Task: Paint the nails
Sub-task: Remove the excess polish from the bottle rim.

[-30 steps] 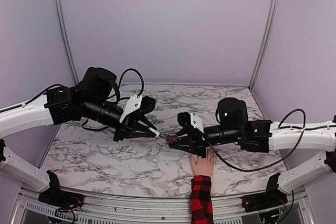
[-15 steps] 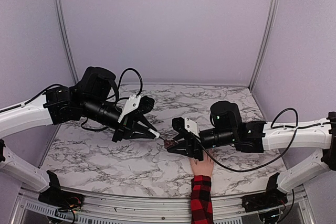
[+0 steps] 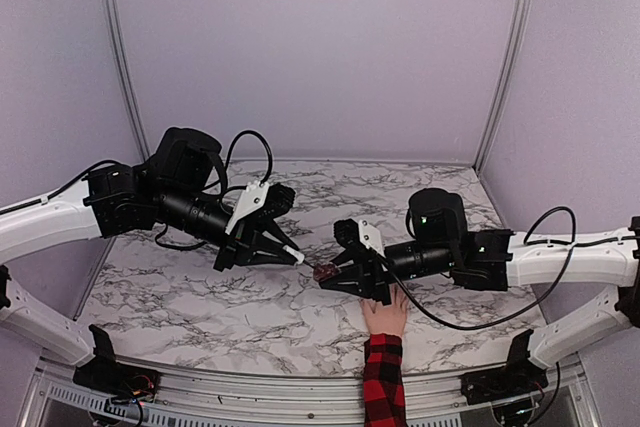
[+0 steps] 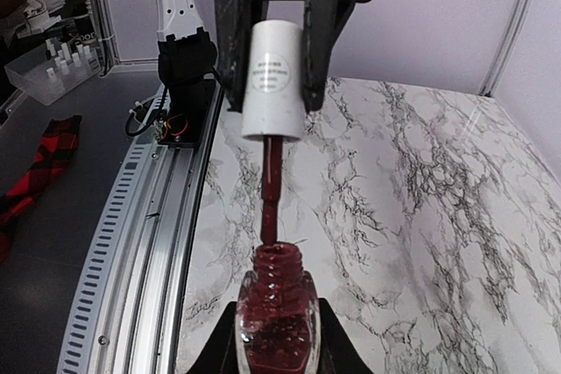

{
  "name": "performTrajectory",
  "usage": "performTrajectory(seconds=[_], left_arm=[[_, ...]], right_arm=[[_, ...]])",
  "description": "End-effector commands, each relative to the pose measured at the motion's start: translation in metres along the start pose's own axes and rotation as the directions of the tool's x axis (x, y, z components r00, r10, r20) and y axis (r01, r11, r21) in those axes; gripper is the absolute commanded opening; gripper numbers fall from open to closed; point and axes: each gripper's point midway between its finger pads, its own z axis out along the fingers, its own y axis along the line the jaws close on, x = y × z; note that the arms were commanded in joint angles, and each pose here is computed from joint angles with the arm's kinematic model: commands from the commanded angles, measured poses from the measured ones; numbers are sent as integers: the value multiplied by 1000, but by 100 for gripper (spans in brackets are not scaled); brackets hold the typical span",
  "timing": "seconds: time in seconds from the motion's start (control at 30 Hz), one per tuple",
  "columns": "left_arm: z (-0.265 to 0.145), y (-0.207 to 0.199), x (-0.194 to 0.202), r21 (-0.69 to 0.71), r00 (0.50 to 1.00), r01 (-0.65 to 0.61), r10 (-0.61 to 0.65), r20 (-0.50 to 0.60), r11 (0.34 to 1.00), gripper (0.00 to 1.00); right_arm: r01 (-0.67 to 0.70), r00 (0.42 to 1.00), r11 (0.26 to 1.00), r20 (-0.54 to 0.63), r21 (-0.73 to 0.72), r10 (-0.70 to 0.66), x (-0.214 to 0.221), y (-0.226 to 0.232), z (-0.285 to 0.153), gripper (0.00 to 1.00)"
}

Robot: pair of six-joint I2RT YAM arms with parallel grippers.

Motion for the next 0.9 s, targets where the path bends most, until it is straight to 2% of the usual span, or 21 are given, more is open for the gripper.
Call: performTrajectory(seconds=[0.0,0.4,0.6,0.87], left_arm=[[0,4,-3,-7,1000,-8,8,11,1000,0],[-1,5,-1,-19,1000,-9,9,4,1000,0],[-6,1,-11,-4,999,-18,19,33,1000,0],[-5,-2,-11,14,999,-14,14,36,1000,0]], right_arm=[[48,997,999,64,-1,-48,-22,0,-5,0],[50,997,999,67,-3,-49,-21,1,-6,0],[20,1000,1000,15,6,-20,-8,-6,4,0],[22,1000,1000,16,5,-22,-10,-6,5,0]])
